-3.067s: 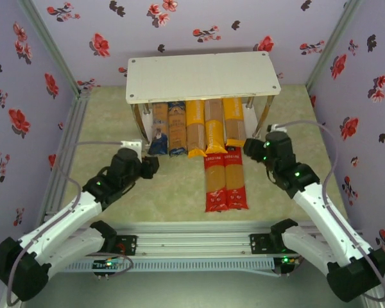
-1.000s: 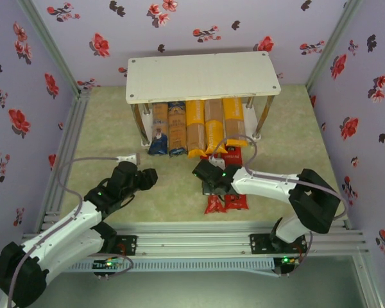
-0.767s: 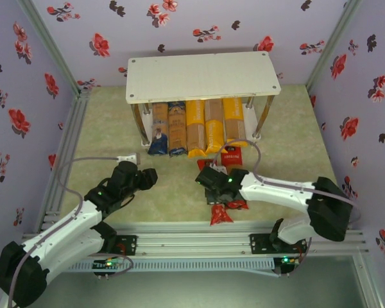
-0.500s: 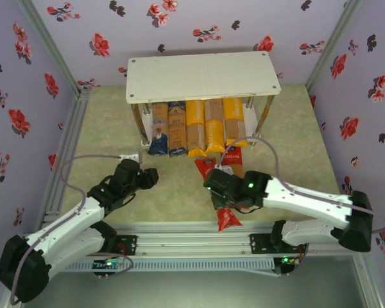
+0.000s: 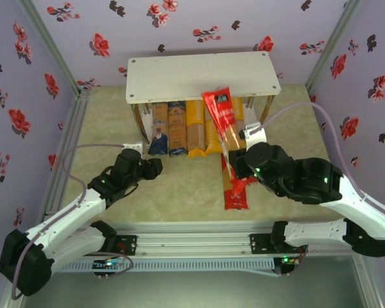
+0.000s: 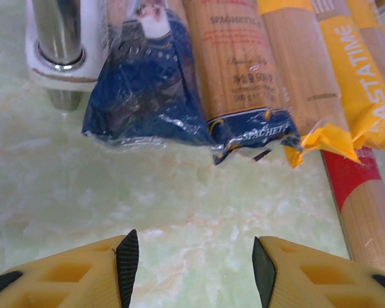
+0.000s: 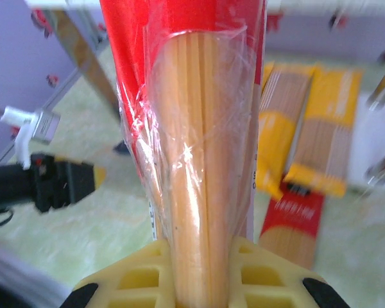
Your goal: Place and organize the pasta boxes and bags onto the shelf
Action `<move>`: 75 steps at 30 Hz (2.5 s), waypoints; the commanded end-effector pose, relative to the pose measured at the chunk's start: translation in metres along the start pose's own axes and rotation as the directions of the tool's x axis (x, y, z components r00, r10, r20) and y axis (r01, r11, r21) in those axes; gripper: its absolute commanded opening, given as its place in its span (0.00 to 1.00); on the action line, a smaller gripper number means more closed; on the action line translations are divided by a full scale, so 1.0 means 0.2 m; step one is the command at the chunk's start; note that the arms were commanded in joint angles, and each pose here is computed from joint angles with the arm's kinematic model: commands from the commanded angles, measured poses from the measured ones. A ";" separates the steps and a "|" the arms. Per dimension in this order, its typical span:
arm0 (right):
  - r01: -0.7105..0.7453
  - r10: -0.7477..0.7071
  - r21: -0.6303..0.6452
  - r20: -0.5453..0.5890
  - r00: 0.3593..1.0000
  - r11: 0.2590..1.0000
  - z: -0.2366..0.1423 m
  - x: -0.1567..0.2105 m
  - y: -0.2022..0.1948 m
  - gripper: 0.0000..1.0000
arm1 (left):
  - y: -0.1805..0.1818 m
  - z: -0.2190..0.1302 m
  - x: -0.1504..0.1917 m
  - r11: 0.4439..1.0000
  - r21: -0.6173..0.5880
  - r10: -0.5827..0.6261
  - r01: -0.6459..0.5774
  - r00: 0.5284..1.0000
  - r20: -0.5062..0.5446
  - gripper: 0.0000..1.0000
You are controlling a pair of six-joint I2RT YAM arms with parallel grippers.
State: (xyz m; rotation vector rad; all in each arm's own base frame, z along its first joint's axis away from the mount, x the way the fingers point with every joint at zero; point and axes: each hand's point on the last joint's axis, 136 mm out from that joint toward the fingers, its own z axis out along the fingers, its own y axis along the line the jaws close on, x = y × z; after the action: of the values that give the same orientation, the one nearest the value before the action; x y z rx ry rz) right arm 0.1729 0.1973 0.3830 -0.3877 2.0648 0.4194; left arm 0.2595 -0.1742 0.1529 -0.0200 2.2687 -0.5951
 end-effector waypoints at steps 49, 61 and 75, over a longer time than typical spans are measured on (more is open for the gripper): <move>-0.116 0.116 0.384 0.024 0.993 0.916 0.81 -0.80 -0.82 0.12 | 0.01 -0.04 -0.07 1.000 -0.004 0.017 -0.017 1.000 0.007 0.53; -0.160 0.146 0.387 0.066 0.987 0.908 0.83 -0.83 -0.83 0.54 | 0.04 -0.06 -0.04 1.000 -0.012 0.010 -0.010 1.000 0.006 0.54; -0.235 0.097 0.411 0.330 0.939 0.881 0.03 -0.81 -0.83 0.63 | 0.10 -0.08 0.02 0.999 -0.032 0.031 -0.031 0.999 -0.009 0.50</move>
State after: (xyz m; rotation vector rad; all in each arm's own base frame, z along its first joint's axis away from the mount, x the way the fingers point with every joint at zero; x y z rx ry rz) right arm 0.3745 0.0965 0.4696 0.0708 1.9407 0.0714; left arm 0.2531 -0.1571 0.1551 -0.0151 2.2762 -0.5677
